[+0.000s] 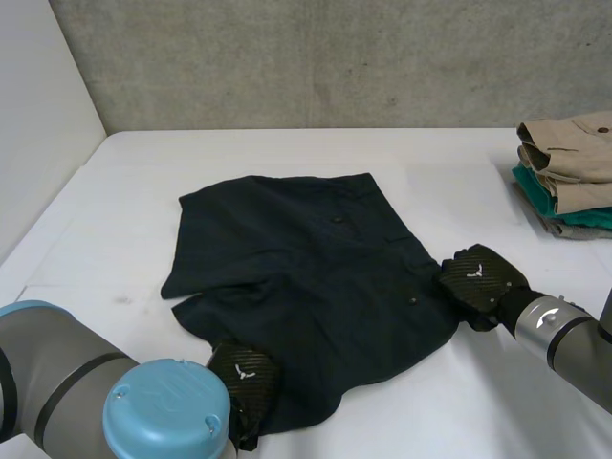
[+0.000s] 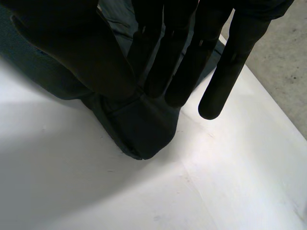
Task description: Fold the laundry.
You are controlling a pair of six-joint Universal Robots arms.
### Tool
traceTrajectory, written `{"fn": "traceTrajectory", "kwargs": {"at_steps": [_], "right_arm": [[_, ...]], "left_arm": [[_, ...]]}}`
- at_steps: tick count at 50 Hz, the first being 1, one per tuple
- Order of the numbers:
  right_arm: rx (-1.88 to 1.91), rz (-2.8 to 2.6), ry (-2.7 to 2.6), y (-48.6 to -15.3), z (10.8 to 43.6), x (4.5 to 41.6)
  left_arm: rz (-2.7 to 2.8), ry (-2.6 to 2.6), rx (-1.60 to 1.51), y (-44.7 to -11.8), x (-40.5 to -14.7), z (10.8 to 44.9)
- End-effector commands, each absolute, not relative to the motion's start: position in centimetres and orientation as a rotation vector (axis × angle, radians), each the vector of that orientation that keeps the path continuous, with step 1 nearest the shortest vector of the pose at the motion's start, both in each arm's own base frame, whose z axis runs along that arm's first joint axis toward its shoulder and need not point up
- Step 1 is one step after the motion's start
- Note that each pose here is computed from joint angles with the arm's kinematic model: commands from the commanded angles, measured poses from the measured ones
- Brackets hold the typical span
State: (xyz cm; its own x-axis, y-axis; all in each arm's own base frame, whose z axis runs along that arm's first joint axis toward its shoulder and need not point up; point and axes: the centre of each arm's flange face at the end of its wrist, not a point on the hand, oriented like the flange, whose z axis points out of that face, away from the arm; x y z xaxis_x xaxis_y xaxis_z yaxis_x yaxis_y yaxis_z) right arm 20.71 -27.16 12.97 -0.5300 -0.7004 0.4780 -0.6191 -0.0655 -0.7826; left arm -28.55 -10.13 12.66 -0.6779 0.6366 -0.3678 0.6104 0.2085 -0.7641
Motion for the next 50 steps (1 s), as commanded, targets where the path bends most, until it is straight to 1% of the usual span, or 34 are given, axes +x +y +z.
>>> {"fn": "traceTrajectory", "kwargs": {"at_steps": [1, 6, 8, 10, 11, 12, 13, 14, 16, 17, 18, 20, 21, 22, 23, 24, 25, 28, 29, 30, 32, 34, 35, 36, 38, 39, 40, 42, 43, 44, 46, 47, 49, 50], "right_arm": [[-1.465, -1.717, 2.107, -27.3, 13.9, 20.6], [-1.436, -1.769, 2.111, -27.0, 16.2, 20.4], [-1.443, -1.774, 2.112, -26.8, 17.1, 20.3], [-1.447, -1.783, 2.107, -26.3, 19.0, 20.2], [-1.448, -1.796, 2.101, -26.1, 20.0, 20.2], [-1.451, -1.813, 2.093, -25.9, 20.9, 20.2], [-1.456, -1.854, 2.072, -25.5, 23.0, 20.2], [-1.462, -1.877, 2.058, -25.1, 24.1, 20.1], [-1.470, -1.933, 2.013, -24.5, 26.3, 20.2], [-1.471, -2.005, 1.969, -23.9, 28.5, 20.2], [-1.466, -2.051, 1.948, -23.6, 29.8, 20.1], [-1.455, -2.130, 1.909, -23.1, 31.9, 20.0], [-1.436, -2.205, 1.872, -22.7, 33.9, 19.9], [-1.418, -2.241, 1.854, -22.6, 34.9, 19.8], [-1.393, -2.275, 1.834, -22.5, 35.8, 19.8], [-1.327, -2.354, 1.791, -22.3, 38.0, 19.7], [-1.295, -2.377, 1.778, -22.3, 38.8, 19.6], [-1.183, -2.467, 1.714, -22.4, 41.8, 19.4], [-1.168, -2.478, 1.700, -22.4, 42.3, 19.4], [-1.152, -2.483, 1.691, -22.5, 42.7, 19.3], [-1.143, -2.455, 1.698, -22.6, 42.6, 19.6], [-1.141, -2.394, 1.743, -23.2, 41.5, 19.8], [-1.150, -2.300, 1.788, -23.5, 39.8, 20.4], [-1.153, -2.249, 1.809, -23.6, 38.9, 20.8], [-1.159, -2.141, 1.850, -23.4, 36.8, 21.7], [-1.150, -2.028, 1.904, -22.9, 34.6, 22.4], [-1.137, -1.974, 1.934, -22.7, 33.5, 22.7], [-1.098, -1.873, 1.993, -22.0, 31.4, 23.2], [-1.036, -1.803, 2.046, -21.8, 29.4, 23.4], [-1.002, -1.768, 2.069, -21.6, 28.3, 23.5], [-0.939, -1.727, 2.104, -21.5, 26.5, 23.5], [-0.882, -1.687, 2.129, -21.5, 24.7, 23.5], [-0.843, -1.644, 2.145, -21.6, 23.1, 23.6], [-0.802, -1.606, 2.163, -21.7, 21.7, 23.7]], "left_arm": [[1.524, -2.426, -1.236, -10.6, -28.6, 12.5], [1.549, -2.424, -1.231, -11.0, -28.7, 13.0], [1.587, -2.412, -1.212, -11.3, -28.6, 14.4], [1.628, -2.389, -1.188, -11.4, -28.4, 15.9], [1.690, -2.353, -1.146, -11.6, -28.2, 18.1], [1.717, -2.337, -1.123, -11.7, -28.1, 19.1], [1.750, -2.318, -1.095, -11.8, -28.0, 20.2], [1.826, -2.268, -1.030, -12.1, -27.7, 22.7], [1.908, -2.200, -0.959, -12.3, -27.5, 25.4], [1.948, -2.168, -0.927, -12.3, -27.3, 26.6], [2.023, -2.099, -0.860, -12.2, -26.9, 29.2], [2.098, -2.019, -0.794, -12.0, -26.4, 31.8], [2.133, -1.981, -0.760, -11.8, -26.1, 33.1], [2.205, -1.900, -0.704, -11.4, -25.5, 35.6], [2.238, -1.862, -0.680, -11.2, -25.3, 36.8], [2.269, -1.823, -0.658, -11.1, -25.1, 37.9], [2.329, -1.755, -0.626, -10.8, -24.8, 39.7], [2.409, -1.674, -0.603, -10.5, -24.4, 42.1], [2.458, -1.638, -0.597, -10.5, -24.3, 43.3], [2.476, -1.626, -0.594, -10.6, -24.3, 43.7], [2.502, -1.609, -0.600, -10.9, -24.4, 44.2], [2.484, -1.641, -0.669, -11.8, -25.4, 43.0], [2.461, -1.667, -0.704, -12.1, -25.9, 42.1], [2.424, -1.729, -0.754, -13.1, -26.6, 40.3], [2.380, -1.789, -0.803, -13.9, -27.3, 38.4], [2.363, -1.815, -0.819, -14.3, -27.6, 37.5], [2.336, -1.861, -0.840, -15.1, -27.9, 36.0], [2.323, -1.902, -0.849, -16.0, -28.0, 34.8], [2.313, -1.924, -0.860, -16.5, -28.1, 34.1], [2.310, -1.950, -0.856, -17.3, -28.2, 33.4], [2.309, -1.965, -0.852, -17.8, -28.2, 33.0], [2.307, -1.970, -0.852, -18.0, -28.2, 32.9], [2.313, -1.967, -0.849, -18.3, -28.4, 33.0], [2.318, -1.960, -0.845, -18.3, -28.5, 33.1]]}}
